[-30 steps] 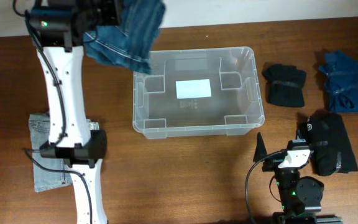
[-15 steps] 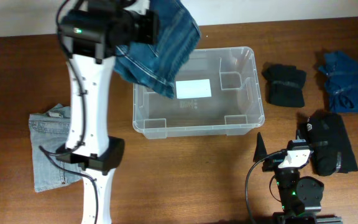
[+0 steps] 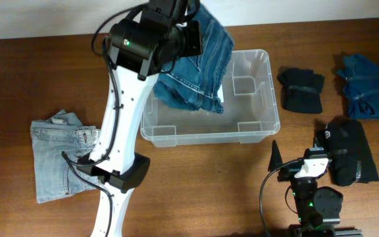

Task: Pack container
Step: 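Carry the dark-blue jeans over the clear bin with the left gripper, then lower the jeans into the bin and flatten them with the left gripper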

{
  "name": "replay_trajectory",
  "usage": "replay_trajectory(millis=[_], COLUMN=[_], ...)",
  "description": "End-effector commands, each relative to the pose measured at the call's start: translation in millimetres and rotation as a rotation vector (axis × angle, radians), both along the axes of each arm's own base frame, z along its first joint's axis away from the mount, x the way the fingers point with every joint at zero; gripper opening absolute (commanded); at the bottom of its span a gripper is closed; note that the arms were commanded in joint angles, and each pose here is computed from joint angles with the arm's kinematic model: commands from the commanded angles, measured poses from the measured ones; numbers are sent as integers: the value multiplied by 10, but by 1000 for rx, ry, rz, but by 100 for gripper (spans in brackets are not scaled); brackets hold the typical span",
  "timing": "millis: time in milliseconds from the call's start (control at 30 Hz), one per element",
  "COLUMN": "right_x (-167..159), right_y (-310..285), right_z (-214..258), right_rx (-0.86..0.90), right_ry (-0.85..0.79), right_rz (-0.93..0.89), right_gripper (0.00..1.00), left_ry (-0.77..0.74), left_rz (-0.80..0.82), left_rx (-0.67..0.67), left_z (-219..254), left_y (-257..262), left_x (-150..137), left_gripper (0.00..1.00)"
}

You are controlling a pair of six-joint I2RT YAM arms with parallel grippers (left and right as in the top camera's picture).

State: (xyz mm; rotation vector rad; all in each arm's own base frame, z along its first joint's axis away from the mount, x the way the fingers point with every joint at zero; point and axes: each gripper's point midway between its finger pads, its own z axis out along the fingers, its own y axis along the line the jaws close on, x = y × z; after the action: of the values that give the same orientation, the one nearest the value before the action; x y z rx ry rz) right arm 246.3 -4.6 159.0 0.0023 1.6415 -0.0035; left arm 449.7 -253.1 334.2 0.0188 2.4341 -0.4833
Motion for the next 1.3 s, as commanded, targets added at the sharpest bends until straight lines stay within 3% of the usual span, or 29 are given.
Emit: replay_trajectory(millis=[0,100,233,767,1267], right_x=[-2,-2,-2,-2,-2], right_y=[-19,-19,-19,-19,-19], right_z=[-21,-21,-21,-21,-21], right_rx=[-3,-3,-3,-3,-3], right_ry=[3,3,3,3,3], right_rz=[-8,-8,-8,-8,-8], right_gripper=[98,98,98,98,98], left_ry=[63,166,229,262,229], left_rz=[201,267,238,302,445], left_rx=[-126,-124,-129,-131,45], left_z=[102,-192,-444,-799,-1074], left_y=[126,106,-52,-165,240], left_x=[-37,-27,10,158,250], left_gripper=[1,1,1,1,4])
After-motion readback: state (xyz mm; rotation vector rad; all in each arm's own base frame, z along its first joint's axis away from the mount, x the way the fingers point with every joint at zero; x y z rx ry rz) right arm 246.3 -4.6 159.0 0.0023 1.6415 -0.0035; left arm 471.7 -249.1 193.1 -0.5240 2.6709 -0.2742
